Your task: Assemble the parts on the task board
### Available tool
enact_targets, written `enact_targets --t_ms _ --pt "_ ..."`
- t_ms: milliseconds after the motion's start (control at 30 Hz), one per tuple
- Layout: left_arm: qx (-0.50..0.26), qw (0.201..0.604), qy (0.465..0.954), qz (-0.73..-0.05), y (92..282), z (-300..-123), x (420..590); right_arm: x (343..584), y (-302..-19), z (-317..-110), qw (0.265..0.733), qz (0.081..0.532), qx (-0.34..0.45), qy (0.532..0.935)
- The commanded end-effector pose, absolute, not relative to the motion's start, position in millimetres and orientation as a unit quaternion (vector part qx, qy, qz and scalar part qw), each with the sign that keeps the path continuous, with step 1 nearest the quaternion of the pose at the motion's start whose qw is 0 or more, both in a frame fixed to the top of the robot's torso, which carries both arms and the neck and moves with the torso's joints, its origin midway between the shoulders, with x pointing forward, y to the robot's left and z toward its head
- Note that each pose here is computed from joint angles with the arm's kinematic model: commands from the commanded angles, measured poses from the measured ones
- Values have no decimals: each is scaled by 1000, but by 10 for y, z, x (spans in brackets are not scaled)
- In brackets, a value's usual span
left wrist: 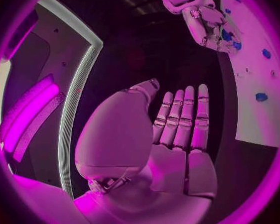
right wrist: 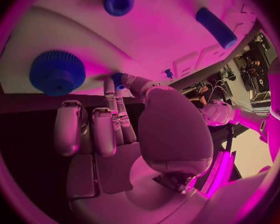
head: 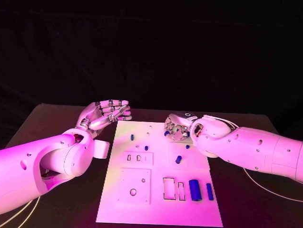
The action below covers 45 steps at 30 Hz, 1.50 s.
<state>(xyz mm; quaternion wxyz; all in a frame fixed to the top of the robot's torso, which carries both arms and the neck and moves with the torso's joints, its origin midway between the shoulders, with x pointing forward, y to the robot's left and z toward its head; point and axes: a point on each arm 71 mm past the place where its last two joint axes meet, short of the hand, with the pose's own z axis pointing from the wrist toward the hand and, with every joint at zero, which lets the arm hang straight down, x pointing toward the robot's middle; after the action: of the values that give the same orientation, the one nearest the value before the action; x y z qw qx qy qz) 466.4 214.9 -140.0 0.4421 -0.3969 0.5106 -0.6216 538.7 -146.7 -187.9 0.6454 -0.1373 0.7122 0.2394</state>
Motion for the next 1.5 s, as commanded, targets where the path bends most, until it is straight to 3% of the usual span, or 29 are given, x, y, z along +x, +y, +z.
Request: enact_targets --t_ms 33,500,1500 --pt "-390 438 511 -629 2130 -1379 4664 5376 -1464 -1816 674 254 -123 683" --pt "-390 438 511 -628 2132 -1381 4670 5390 -1306 -1703 708 274 -105 643" --pt "-386 435 512 -633 2067 -1346 4700 5514 -977 -1807 693 270 -109 660"
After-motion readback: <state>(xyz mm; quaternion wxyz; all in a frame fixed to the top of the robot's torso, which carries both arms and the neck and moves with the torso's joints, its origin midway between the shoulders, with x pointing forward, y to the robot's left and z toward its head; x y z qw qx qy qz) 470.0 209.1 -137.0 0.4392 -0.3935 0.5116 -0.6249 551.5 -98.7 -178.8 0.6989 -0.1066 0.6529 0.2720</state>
